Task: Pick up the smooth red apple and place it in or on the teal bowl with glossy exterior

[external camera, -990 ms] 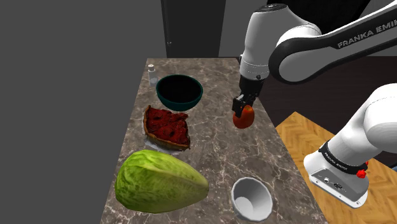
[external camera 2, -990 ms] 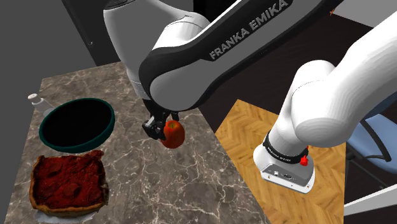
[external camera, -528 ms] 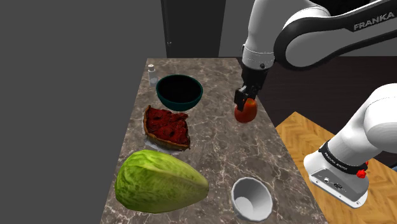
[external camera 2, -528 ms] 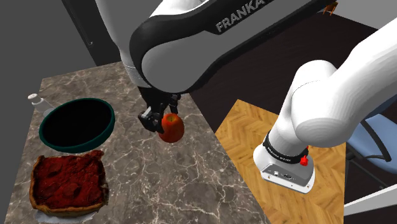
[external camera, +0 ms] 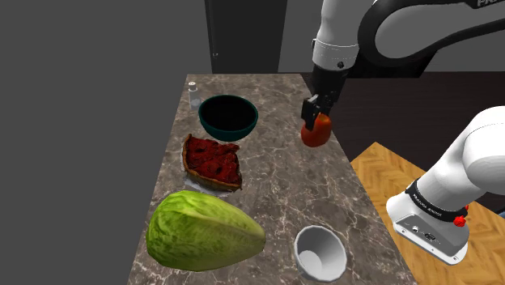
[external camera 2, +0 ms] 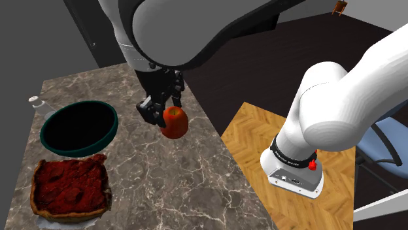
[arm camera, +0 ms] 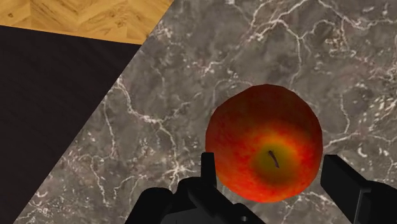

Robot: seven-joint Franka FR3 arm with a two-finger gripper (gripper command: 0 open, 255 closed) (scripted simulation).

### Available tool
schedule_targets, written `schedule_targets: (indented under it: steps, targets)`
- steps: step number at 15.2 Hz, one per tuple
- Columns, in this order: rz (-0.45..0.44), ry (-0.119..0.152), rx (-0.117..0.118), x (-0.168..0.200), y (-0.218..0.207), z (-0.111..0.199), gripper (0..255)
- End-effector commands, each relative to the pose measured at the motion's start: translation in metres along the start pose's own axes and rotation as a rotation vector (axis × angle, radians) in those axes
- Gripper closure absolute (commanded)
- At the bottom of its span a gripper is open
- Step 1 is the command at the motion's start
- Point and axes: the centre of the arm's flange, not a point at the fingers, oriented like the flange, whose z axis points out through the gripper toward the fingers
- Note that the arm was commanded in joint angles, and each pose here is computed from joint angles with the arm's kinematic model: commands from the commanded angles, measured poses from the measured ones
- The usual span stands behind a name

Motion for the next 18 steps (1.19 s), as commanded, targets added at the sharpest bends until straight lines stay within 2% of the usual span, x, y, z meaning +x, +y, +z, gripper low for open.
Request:
schedule_targets:
  steps: [1,17,18]
  targets:
    - [0.000,0.000,0.000,-0.001,0.000,-0.011,255]
    - [0.000,0.000,0.000,-0.004,0.004,-0.093,255]
    - [0.000,0.000,0.000,0.008,-0.001,-0.095,255]
